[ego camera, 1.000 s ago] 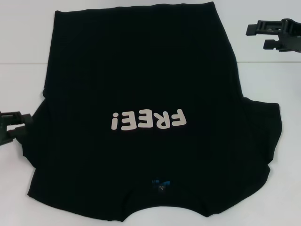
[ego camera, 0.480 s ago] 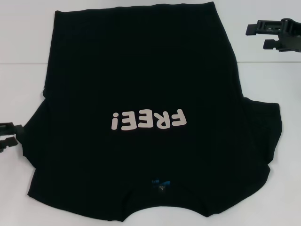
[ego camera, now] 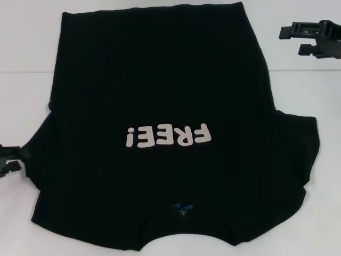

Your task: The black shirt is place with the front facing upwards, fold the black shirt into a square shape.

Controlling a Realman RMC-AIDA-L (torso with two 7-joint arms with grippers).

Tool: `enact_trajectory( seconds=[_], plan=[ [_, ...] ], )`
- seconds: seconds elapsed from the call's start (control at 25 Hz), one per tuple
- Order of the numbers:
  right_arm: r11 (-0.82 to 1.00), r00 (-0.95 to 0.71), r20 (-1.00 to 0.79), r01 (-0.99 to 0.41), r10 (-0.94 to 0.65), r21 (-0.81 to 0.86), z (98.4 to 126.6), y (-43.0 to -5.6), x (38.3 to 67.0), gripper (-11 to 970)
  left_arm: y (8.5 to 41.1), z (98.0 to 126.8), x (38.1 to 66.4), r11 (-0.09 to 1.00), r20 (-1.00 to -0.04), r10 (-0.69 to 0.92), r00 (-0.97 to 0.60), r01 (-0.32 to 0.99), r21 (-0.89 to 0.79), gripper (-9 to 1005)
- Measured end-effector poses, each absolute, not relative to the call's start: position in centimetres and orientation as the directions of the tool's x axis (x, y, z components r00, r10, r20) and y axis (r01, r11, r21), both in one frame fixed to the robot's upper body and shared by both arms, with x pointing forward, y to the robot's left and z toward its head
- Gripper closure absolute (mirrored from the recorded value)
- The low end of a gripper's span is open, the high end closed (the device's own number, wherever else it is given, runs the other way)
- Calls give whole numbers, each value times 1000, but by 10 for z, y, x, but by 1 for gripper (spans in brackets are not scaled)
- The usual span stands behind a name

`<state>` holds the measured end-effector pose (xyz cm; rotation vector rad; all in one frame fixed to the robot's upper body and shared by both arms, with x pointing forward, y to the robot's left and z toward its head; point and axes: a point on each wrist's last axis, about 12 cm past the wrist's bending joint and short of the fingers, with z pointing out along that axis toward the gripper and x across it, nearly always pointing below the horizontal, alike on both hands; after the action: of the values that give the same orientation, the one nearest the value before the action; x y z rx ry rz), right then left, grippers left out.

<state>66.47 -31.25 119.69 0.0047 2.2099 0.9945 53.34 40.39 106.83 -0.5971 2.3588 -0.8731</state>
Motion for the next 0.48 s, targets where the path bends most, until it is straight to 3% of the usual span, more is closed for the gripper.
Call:
enact_trajectory(
  seconds=[0.48],
  plan=[
    [703, -753, -593, -255, 286, 663, 1196, -316, 663, 17, 391, 1066, 545, 712, -337, -532, -777, -195, -674, 585]
  ],
)
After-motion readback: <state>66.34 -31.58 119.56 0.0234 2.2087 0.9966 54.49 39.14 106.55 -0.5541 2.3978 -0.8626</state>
